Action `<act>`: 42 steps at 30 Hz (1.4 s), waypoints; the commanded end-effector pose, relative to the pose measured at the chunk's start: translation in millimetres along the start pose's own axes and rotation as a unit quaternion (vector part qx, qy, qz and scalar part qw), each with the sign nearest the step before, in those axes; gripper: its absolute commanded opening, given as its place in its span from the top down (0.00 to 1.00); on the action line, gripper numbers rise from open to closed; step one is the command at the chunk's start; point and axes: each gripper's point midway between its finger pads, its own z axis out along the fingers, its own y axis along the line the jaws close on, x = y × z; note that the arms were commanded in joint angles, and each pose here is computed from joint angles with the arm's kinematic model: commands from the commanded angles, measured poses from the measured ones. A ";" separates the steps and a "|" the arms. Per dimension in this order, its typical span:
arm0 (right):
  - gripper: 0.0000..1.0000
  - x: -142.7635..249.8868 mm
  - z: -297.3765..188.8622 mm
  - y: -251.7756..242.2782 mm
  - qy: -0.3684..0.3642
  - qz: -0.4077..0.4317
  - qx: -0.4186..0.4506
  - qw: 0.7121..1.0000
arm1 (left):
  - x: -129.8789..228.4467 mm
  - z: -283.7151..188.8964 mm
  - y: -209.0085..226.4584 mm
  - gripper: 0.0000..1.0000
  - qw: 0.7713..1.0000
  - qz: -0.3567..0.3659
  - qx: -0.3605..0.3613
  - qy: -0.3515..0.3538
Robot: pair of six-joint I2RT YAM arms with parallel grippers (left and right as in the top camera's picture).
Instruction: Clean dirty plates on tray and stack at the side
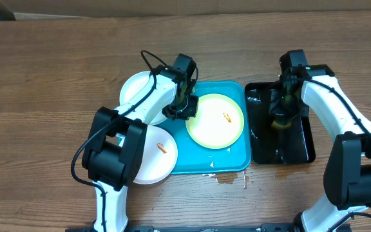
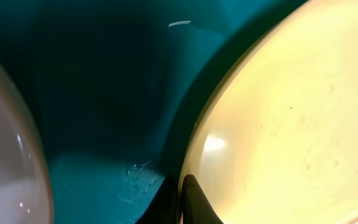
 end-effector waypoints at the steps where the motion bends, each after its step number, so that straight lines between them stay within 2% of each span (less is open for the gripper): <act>1: 0.96 -8.7 -12.9 4.7 -0.026 0.004 -0.002 1.000 | 7.7 5.5 14.3 0.96 0.998 -0.038 -0.045 0.009; 6: 0.96 -7.1 -13.0 5.8 -0.024 0.001 0.001 1.000 | 7.9 5.5 14.9 0.96 0.998 -0.039 -0.047 0.009; 12: 0.96 -6.1 -13.6 -9.0 -0.025 0.000 0.043 0.999 | 8.3 5.5 14.4 0.96 0.998 -0.039 -0.045 0.010; 16: 0.96 0.6 -13.1 4.8 -0.011 -0.029 0.013 0.999 | 8.3 5.5 14.4 0.96 0.998 -0.039 -0.045 0.010; 17: 0.96 0.3 -13.6 -0.7 -0.013 -0.026 0.029 0.999 | 8.3 5.5 14.4 0.96 0.998 -0.039 -0.045 0.010; 19: 0.96 -1.3 -13.4 9.5 -0.015 0.009 0.000 1.000 | 8.3 5.5 14.4 0.96 0.998 -0.039 -0.045 0.010; 21: 0.96 1.7 -13.6 19.2 -0.009 -0.026 -0.021 0.999 | 8.4 5.5 14.4 0.96 0.998 -0.039 -0.046 0.010; 24: 0.96 0.2 -13.8 18.8 -0.013 -0.035 -0.017 0.999 | 8.4 5.5 14.4 0.96 0.998 -0.039 -0.046 0.010; 29: 0.96 2.8 -23.6 55.6 -0.008 -0.084 -0.110 0.990 | 8.3 5.5 14.3 0.96 0.998 -0.039 -0.045 0.010; 36: 0.96 -9.0 -59.9 112.0 -0.055 -0.142 -0.148 0.977 | 8.7 5.6 13.4 0.96 0.998 -0.039 -0.043 0.011; 38: 0.96 -7.2 -62.7 129.5 -0.073 -0.168 -0.140 0.973 | 8.7 5.6 13.3 0.96 0.998 -0.039 -0.042 0.011; 42: 0.96 -5.6 -57.1 135.1 -0.110 -0.195 -0.043 0.974 | 8.6 5.6 13.4 0.96 0.998 -0.039 -0.043 0.011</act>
